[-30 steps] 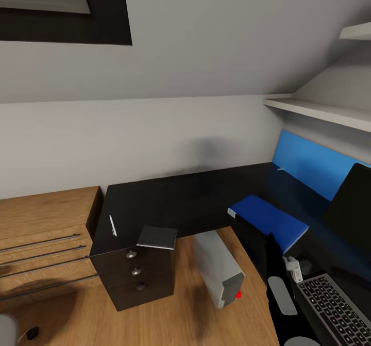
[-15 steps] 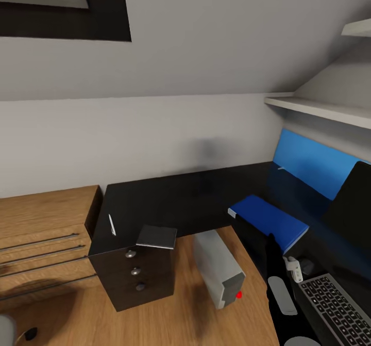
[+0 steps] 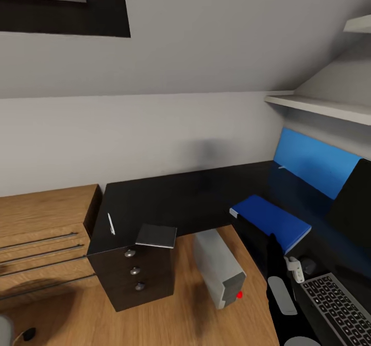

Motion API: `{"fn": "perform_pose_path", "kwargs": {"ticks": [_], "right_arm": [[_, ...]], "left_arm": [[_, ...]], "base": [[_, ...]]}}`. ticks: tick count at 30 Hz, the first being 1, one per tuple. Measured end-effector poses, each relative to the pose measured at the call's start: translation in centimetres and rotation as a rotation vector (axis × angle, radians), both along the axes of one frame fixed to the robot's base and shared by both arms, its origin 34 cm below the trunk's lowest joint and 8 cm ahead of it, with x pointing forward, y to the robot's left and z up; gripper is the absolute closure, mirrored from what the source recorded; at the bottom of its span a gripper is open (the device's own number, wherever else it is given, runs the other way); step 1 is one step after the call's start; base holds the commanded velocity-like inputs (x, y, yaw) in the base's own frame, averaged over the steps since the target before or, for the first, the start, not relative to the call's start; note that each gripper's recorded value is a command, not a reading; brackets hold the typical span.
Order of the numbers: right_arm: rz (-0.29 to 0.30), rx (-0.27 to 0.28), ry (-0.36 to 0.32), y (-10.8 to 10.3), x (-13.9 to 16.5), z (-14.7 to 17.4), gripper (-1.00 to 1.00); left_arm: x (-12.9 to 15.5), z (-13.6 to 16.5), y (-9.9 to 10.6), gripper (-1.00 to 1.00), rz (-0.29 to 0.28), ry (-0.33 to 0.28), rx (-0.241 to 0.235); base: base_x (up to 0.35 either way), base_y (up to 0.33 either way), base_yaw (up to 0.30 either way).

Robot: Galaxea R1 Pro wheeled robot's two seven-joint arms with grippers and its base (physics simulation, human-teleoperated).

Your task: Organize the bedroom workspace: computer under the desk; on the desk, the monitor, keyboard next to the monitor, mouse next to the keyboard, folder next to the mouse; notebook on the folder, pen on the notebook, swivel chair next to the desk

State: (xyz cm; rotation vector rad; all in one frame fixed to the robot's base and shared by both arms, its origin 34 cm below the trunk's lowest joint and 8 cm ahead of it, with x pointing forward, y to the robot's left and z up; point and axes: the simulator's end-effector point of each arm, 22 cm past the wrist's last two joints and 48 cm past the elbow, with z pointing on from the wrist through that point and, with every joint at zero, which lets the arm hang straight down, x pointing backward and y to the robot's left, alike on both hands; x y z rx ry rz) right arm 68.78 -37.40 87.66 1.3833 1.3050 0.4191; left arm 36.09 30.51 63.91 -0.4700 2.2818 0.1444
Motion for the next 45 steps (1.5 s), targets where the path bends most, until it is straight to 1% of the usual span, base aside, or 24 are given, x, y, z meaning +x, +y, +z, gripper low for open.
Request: {"fn": "perform_pose_path", "kwargs": {"ticks": [45], "right_arm": [[-0.009,-0.005,0.0,-0.3,0.8,-5.3,1.0]], "left_arm": [[1.0,-5.4,0.0,-1.0,-0.001,-0.002,-0.001]], "base": [[0.0,0.0,0.0]]}}
